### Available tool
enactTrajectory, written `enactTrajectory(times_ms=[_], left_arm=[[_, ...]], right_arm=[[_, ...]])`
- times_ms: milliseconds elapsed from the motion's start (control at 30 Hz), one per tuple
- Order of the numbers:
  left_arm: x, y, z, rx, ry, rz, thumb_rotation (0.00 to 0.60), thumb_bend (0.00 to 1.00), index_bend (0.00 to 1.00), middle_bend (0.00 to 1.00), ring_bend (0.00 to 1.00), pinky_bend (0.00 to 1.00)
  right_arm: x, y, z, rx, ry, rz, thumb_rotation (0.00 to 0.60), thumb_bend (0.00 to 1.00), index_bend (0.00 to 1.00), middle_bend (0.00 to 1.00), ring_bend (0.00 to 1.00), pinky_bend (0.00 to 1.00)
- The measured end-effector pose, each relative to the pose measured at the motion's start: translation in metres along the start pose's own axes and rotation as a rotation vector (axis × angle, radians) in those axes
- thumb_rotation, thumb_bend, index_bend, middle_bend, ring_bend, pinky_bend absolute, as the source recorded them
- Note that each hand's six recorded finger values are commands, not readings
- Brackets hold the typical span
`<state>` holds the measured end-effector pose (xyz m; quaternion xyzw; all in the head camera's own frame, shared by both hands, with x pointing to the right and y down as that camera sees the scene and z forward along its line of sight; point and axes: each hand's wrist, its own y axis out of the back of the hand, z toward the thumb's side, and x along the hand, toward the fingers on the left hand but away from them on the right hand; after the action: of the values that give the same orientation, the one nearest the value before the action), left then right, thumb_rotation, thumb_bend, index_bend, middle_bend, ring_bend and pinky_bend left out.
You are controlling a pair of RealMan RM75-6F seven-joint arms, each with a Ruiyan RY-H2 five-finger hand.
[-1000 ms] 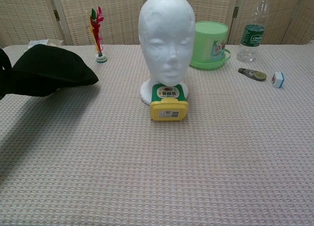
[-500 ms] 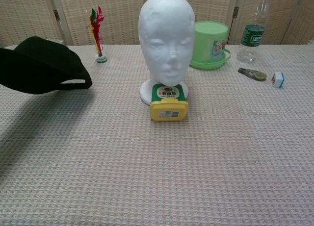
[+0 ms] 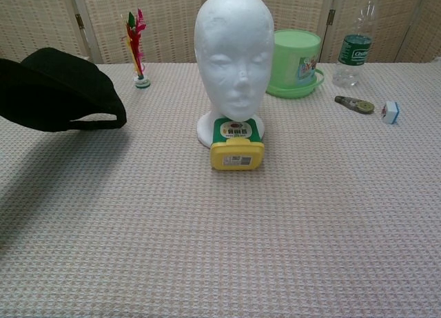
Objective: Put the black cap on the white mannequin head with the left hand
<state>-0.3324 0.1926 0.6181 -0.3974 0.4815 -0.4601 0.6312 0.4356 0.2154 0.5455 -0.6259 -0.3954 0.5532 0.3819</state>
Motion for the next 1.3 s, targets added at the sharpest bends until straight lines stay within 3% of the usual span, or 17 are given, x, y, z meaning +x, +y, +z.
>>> enactTrajectory(times_ms=[367,700,1300], left_arm=[[0.007,0.005,-0.002,0.019,-0.009,0.025,0.600,0.47,0.55,0.60,0.49,0.61],[0.042,0.024,-0.020,0.068,-0.015,0.128,0.600,0.47,0.55,0.60,0.49,0.61],[0.086,0.048,-0.018,0.080,-0.029,0.193,0.600,0.47,0.54,0.60,0.49,0.61]], right_arm=[[0.000,-0.001,0.000,0.002,0.002,0.003,0.600,0.15,0.00,0.00,0.00,0.00],[-0.001,-0.002,0.000,0.005,-0.001,0.007,0.600,0.15,0.00,0.00,0.00,0.00],[-0.003,-0.002,-0.003,-0.002,-0.008,0.006,0.600,0.15,0.00,0.00,0.00,0.00]])
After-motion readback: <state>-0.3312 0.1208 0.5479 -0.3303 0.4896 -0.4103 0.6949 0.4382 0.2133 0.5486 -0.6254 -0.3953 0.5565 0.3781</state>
